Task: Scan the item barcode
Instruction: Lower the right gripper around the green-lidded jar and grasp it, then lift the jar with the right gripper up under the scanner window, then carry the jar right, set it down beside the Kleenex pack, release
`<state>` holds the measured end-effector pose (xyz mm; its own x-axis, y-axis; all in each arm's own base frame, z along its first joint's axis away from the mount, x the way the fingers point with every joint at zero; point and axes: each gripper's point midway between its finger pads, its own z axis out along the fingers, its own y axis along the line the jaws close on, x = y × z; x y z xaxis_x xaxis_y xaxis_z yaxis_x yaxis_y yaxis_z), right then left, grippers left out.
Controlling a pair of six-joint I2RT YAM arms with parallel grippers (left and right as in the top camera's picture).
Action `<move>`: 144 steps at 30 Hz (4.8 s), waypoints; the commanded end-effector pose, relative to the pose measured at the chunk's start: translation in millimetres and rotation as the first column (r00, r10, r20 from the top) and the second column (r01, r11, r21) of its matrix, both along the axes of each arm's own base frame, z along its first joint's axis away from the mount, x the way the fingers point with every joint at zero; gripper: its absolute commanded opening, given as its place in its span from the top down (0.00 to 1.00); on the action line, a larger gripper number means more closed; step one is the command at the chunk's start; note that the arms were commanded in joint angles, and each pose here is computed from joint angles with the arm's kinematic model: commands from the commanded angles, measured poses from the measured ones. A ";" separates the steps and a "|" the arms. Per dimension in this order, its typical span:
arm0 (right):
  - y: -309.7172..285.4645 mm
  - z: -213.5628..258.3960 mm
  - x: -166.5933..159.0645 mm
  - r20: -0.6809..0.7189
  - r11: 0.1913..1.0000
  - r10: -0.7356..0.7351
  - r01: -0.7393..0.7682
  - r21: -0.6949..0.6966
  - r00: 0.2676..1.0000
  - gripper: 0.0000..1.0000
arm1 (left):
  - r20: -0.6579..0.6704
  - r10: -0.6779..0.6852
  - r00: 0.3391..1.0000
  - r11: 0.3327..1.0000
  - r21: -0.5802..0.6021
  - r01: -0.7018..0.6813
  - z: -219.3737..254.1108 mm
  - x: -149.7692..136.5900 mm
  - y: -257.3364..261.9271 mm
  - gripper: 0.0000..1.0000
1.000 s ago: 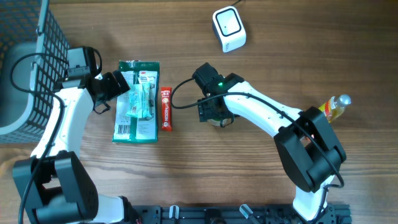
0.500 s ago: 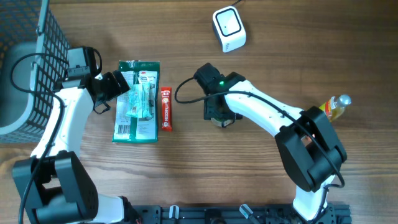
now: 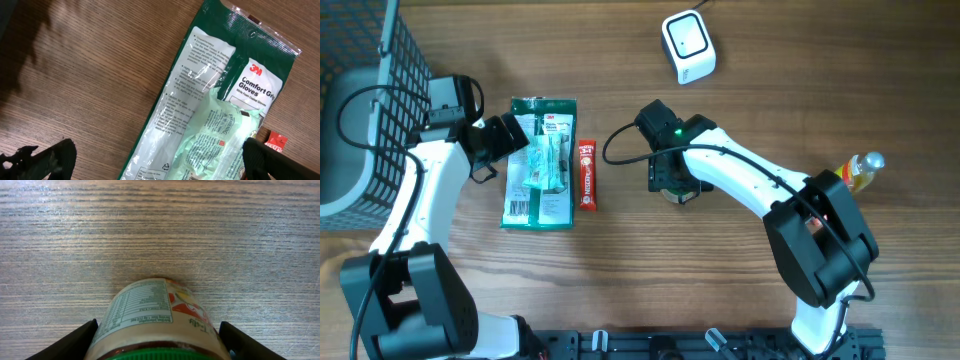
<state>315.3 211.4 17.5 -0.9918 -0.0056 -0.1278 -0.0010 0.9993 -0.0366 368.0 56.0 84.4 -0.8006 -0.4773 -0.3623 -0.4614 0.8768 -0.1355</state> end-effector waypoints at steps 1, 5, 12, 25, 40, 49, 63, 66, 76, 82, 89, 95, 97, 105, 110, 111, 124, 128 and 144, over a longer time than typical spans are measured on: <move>2.6 5.9 0.8 0.000 1.000 -0.002 0.002 0.023 1.000 0.29 | 0.033 0.006 0.999 1.000 -0.005 -0.005 10.7 3.7 0.6 0.00; 3.5 14.9 4.1 0.007 0.999 -0.005 0.005 0.036 1.000 0.34 | 0.033 0.006 0.999 1.000 -0.005 -0.005 10.7 3.7 0.6 0.00; 20.7 85.9 20.1 -0.066 0.949 0.002 0.019 0.313 0.998 0.50 | 0.033 0.006 0.999 1.000 -0.005 -0.005 10.7 3.7 0.6 0.00; 75.2 168.6 -10.8 -0.494 0.539 0.073 0.382 0.750 0.866 0.49 | 0.033 0.006 0.999 1.000 -0.004 -0.006 10.7 3.7 0.7 0.00; -28.5 93.7 51.6 -0.026 0.946 -0.171 0.171 0.275 0.985 0.87 | 0.033 0.006 0.999 1.000 -0.004 -0.006 10.7 3.7 0.7 0.00; -3.7 225.0 96.7 0.263 0.887 0.035 -0.152 0.437 0.964 0.86 | 0.033 0.006 0.999 1.000 -0.005 -0.005 10.7 3.7 0.6 0.00; 7.2 204.3 204.6 0.526 0.920 -0.016 -0.194 0.341 0.850 0.86 | 0.033 0.005 0.999 1.000 -0.004 -0.005 10.7 3.7 0.6 0.00; 8.2 177.9 233.8 0.558 0.931 -0.037 -0.175 0.320 0.829 0.83 | 0.033 0.006 0.999 1.000 -0.004 -0.006 10.7 3.7 0.7 0.00; 0.4 167.1 293.5 0.714 0.956 -0.107 -0.125 0.265 0.692 0.86 | 0.033 0.006 0.999 1.000 -0.004 -0.006 10.7 3.7 0.7 0.00; -2.6 143.9 309.4 0.716 0.952 -0.143 -0.103 0.288 0.683 0.83 | 0.033 0.006 0.999 1.000 -0.004 -0.006 10.7 3.7 0.7 0.00; -11.6 119.7 320.4 0.699 0.942 -0.156 -0.107 0.318 0.698 0.84 | 0.033 0.006 0.999 1.000 -0.004 -0.006 10.7 3.7 0.7 0.00; -4.5 124.5 329.8 0.730 0.926 -0.162 -0.153 0.344 0.664 0.84 | 0.033 0.005 0.999 1.000 -0.004 -0.005 10.7 3.7 0.7 0.00; -9.0 116.6 330.8 0.726 0.935 -0.164 -0.129 0.330 0.668 0.85 | 0.033 0.006 0.999 1.000 -0.004 -0.006 10.7 3.7 0.7 0.00; -9.0 80.8 331.4 0.693 0.940 -0.156 -0.111 0.324 0.704 0.85 | 0.033 0.006 0.999 1.000 -0.005 -0.005 10.7 3.7 0.6 0.00; 2.1 93.5 335.0 0.716 0.918 -0.155 -0.169 0.359 0.681 0.85 | 0.033 0.005 0.999 1.000 -0.004 -0.005 10.7 3.7 0.7 0.00; 4.2 95.9 335.2 0.719 0.913 -0.153 -0.181 0.366 0.678 0.84 | 0.033 0.006 0.999 1.000 -0.004 -0.006 10.7 3.7 0.7 0.00; -35.3 259.6 259.1 0.719 0.904 -0.116 -0.226 0.362 0.686 0.78 | 0.033 0.005 0.999 1.000 -0.004 -0.005 10.7 3.7 0.7 0.00; -65.9 247.1 189.7 0.523 0.932 -0.092 -0.111 0.344 0.847 0.76 | 0.033 0.006 0.999 1.000 -0.004 -0.006 10.7 3.7 0.7 0.00; -137.4 41.5 14.9 -0.232 0.997 -0.077 0.082 0.011 0.970 0.72 | 0.033 0.006 0.999 1.000 -0.004 -0.006 10.7 3.7 0.7 0.00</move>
<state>336.8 86.5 75.1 -0.9942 0.0503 0.0946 0.0547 0.9975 0.0440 367.9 56.0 84.6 -0.8004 -0.4773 -0.3626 -0.4614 0.8768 -0.1356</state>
